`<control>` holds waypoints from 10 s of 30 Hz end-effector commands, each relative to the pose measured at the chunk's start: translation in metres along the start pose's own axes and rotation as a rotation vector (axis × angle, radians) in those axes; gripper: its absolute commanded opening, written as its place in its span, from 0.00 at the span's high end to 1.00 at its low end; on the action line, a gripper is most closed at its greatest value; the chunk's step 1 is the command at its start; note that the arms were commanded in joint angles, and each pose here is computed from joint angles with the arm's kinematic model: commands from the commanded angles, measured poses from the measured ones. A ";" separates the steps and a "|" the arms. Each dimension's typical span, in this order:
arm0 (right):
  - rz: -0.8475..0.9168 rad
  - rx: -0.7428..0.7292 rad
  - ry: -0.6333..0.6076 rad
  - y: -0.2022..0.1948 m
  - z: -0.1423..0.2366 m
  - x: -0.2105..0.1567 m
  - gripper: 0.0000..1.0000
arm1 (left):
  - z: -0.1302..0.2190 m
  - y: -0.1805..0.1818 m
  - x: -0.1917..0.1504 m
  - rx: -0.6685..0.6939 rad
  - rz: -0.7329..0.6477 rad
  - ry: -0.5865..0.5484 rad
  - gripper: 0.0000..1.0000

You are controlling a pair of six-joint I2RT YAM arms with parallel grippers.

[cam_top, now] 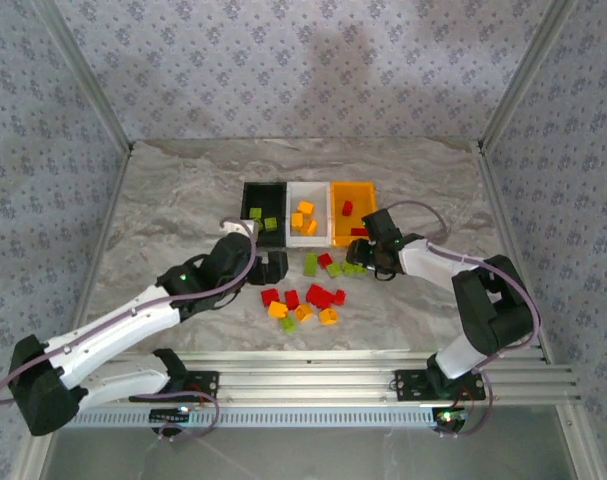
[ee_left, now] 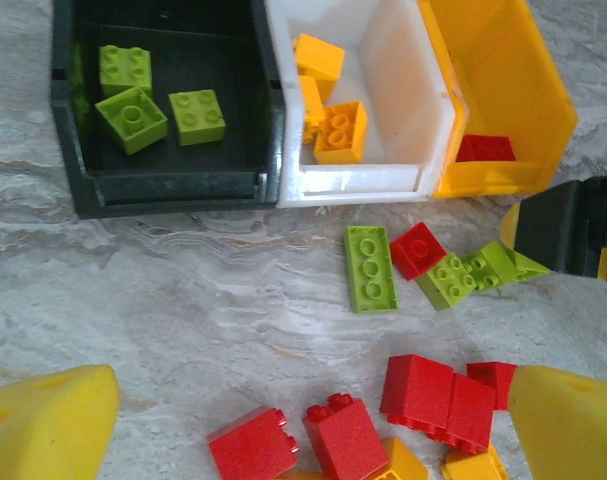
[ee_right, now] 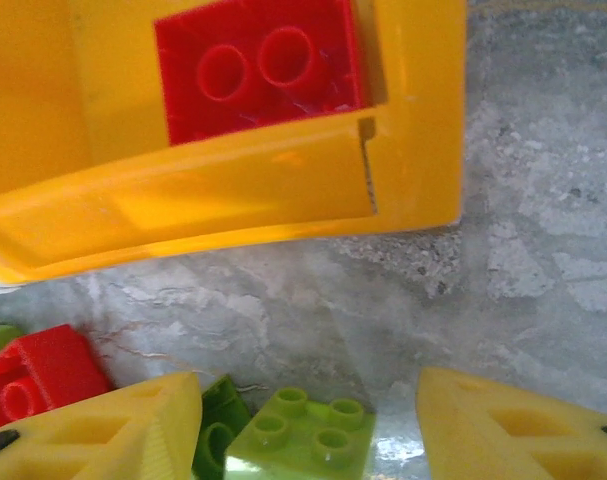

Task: Sort the legos into containers by color

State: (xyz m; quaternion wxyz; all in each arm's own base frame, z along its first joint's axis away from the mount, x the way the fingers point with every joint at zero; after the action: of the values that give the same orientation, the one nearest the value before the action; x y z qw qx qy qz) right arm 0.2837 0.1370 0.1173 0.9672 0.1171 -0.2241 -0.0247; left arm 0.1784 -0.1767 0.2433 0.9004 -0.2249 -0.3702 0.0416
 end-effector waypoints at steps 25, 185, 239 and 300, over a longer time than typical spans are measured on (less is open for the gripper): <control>0.246 0.191 -0.132 0.073 0.081 0.021 0.72 | 0.019 0.055 -0.020 0.198 0.057 -0.062 0.00; 0.169 -0.074 0.106 0.001 0.049 -0.102 0.43 | -0.008 0.009 -0.004 0.045 0.024 0.018 0.01; 0.132 -0.007 -0.247 0.053 0.031 0.147 0.42 | -0.010 0.049 -0.041 0.115 0.059 0.121 0.01; 0.055 0.074 -0.255 0.000 0.101 0.023 0.39 | -0.095 -0.069 0.050 0.011 -0.186 0.156 0.58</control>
State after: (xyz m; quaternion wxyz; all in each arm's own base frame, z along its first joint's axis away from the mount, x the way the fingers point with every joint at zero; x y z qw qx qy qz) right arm 0.2694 0.1189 0.2196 0.9224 0.1412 -0.3595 0.0044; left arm 0.2480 -0.2459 0.2441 0.9329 -0.1877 -0.3053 -0.0364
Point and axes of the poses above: each hand's point on the last joint's axis, 136 mm out from that joint toward the fingers, its own z axis back along the fingers, its own y axis along the line the jaws close on, x = y × z, the point moved 9 cm from there along z, back along the fingers, and after that the axes turned 9 degrees about z, right-handed, at the moved point
